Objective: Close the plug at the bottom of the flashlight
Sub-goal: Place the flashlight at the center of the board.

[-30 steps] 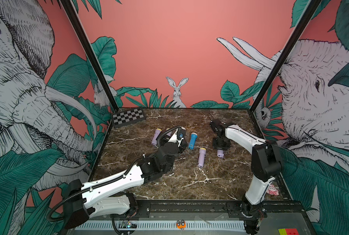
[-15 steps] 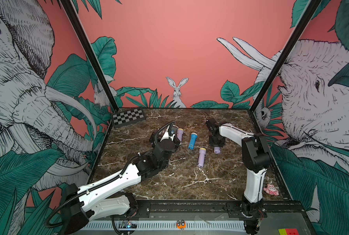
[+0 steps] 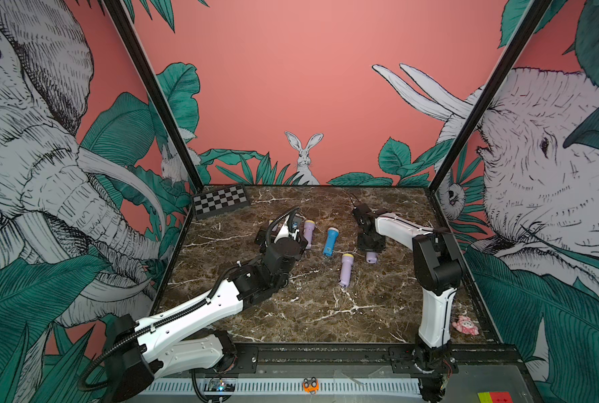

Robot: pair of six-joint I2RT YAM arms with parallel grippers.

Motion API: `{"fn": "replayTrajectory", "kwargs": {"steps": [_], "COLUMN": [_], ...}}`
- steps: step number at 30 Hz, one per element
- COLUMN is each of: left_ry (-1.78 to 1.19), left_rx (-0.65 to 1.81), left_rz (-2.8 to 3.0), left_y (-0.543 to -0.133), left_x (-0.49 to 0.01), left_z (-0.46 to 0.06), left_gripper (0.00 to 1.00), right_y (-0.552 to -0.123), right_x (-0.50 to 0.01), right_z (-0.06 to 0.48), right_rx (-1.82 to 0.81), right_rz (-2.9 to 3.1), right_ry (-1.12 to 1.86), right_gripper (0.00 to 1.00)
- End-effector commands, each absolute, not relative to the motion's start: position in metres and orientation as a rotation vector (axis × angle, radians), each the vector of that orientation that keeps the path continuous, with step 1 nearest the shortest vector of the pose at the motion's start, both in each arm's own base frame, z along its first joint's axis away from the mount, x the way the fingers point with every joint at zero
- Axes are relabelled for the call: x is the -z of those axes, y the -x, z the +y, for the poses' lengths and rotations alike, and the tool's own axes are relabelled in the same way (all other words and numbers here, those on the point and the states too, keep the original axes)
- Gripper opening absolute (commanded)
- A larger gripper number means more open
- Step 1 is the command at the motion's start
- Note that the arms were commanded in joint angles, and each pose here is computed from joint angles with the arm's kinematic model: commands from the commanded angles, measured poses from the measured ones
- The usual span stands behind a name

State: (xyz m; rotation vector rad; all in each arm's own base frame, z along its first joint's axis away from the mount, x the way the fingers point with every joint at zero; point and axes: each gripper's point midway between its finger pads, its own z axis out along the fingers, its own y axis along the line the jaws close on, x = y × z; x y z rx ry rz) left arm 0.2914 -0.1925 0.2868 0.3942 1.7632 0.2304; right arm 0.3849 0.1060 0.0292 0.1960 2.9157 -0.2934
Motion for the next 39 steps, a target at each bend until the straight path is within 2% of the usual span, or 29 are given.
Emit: {"fn": "replayTrajectory", "kwargs": {"steps": [1,7,9,18,22,27,31,33,36,39], "left_ry": [-0.382,-0.380,-0.383,-0.377,-0.333,-0.177,0.082,0.214,0.349,0.393], "left_rx": [-0.268,-0.288,-0.290,-0.268,-0.240,-0.232,-0.268,-0.326,-0.388,-0.552], "left_rz": [1.775,1.770,1.770,1.798,1.853,1.931,2.037,2.031,2.016,1.965], "left_y": [-0.292,-0.292,-0.293,-0.296,-0.305,-0.320,-0.336,-0.338,-0.337,-0.335], "left_x": [-0.280,-0.281,-0.280,-0.273,-0.275,-0.281,-0.258,-0.247,-0.236,-0.231], "left_z": [-0.185,-0.183,-0.183,-0.183,-0.171,-0.125,-0.056,-0.026,0.004,0.027], "left_gripper": [1.00,0.99,0.99,0.99,0.99,0.99,0.99,0.99,0.99,0.99], "right_y": [-0.381,-0.377,-0.377,-0.381,-0.385,-0.377,-0.358,-0.347,-0.335,-0.333], "right_x": [-0.019,-0.020,-0.021,-0.067,-0.130,-0.241,-0.291,-0.292,-0.266,-0.241], "right_z": [0.100,0.101,0.103,0.108,0.112,0.099,0.080,0.061,0.019,-0.011], "right_rx": [0.329,0.313,0.294,0.241,0.176,0.050,-0.028,0.018,0.157,0.292], "right_rz": [2.933,2.940,2.941,2.865,2.716,2.312,1.928,1.818,1.814,1.833], "right_ry": [-0.204,-0.205,-0.204,-0.218,-0.205,-0.196,-0.162,-0.186,-0.302,-0.333], "right_gripper": [0.12,0.27,0.35,0.86,0.99,0.99,0.99,0.99,0.99,0.99]}}
